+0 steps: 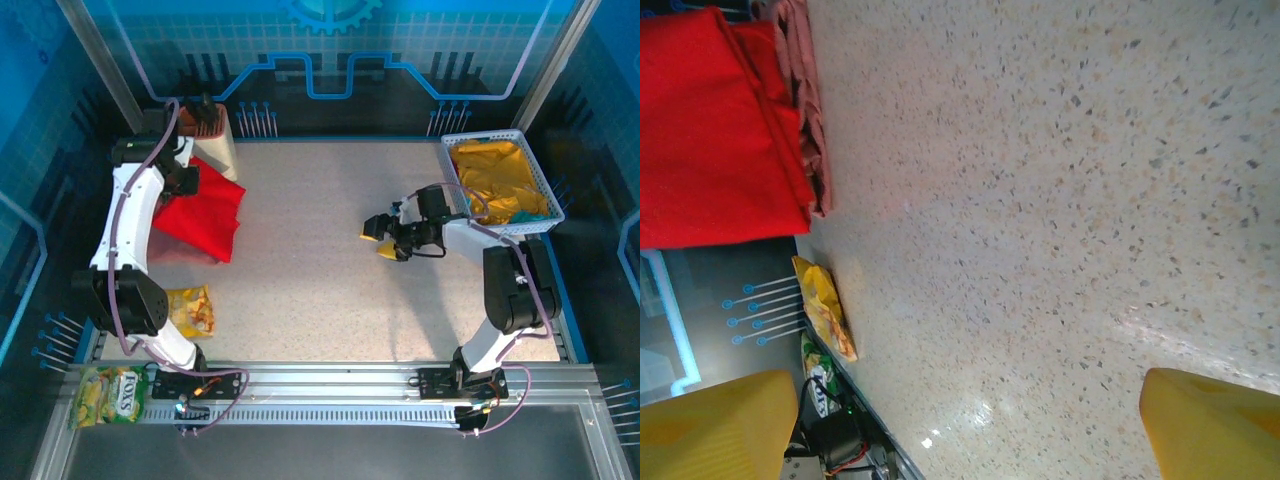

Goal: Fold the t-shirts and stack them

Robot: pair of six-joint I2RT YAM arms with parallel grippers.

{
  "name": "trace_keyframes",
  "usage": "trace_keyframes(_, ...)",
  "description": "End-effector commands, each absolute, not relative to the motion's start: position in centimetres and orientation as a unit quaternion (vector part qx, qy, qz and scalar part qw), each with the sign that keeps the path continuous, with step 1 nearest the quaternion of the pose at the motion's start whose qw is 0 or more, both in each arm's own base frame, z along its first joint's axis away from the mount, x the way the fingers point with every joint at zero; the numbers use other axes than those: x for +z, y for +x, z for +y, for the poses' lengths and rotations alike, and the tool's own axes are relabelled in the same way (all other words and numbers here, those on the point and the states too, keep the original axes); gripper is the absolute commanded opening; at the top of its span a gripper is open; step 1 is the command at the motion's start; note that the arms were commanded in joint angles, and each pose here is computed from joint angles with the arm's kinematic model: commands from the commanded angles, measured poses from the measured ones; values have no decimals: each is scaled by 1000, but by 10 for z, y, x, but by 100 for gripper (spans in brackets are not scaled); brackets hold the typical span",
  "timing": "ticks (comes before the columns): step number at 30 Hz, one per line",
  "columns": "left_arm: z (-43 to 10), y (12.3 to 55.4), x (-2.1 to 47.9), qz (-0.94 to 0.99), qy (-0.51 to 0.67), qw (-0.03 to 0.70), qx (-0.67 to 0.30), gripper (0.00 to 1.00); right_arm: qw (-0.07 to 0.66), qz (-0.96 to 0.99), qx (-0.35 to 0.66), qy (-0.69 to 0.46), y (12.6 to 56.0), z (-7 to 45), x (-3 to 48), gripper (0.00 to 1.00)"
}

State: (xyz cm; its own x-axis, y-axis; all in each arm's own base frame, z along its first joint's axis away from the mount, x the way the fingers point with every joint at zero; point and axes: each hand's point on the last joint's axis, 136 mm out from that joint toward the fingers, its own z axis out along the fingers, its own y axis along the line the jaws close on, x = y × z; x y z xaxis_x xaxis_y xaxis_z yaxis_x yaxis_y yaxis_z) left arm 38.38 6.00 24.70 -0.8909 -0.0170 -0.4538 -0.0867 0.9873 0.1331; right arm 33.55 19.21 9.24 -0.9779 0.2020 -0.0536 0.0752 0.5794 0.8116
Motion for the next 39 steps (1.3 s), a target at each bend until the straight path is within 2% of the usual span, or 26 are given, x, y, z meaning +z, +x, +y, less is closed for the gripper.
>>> trace_keyframes(1,82,396,255,959,-26,259,107,0,55,888,451,74,333,201,88,89)
trace_keyframes(15,104,420,195,959,-37,259,109,0,42,888,453,65,332,210,82,89)
trace_keyframes(31,139,422,154,965,-90,217,118,0,34,887,456,61,330,214,77,89)
trace_keyframes(35,151,420,140,967,-110,189,131,4,33,887,458,59,329,216,77,89)
trace_keyframes(36,155,418,137,967,-118,179,140,8,34,887,458,58,328,215,78,89)
trace_keyframes(37,161,415,135,966,-128,168,151,20,34,887,456,57,328,215,78,89)
trace_keyframes(38,170,411,133,962,-146,159,168,63,34,888,455,57,327,214,78,89)
trace_keyframes(39,178,409,132,957,-160,154,185,97,34,888,454,57,327,214,77,89)
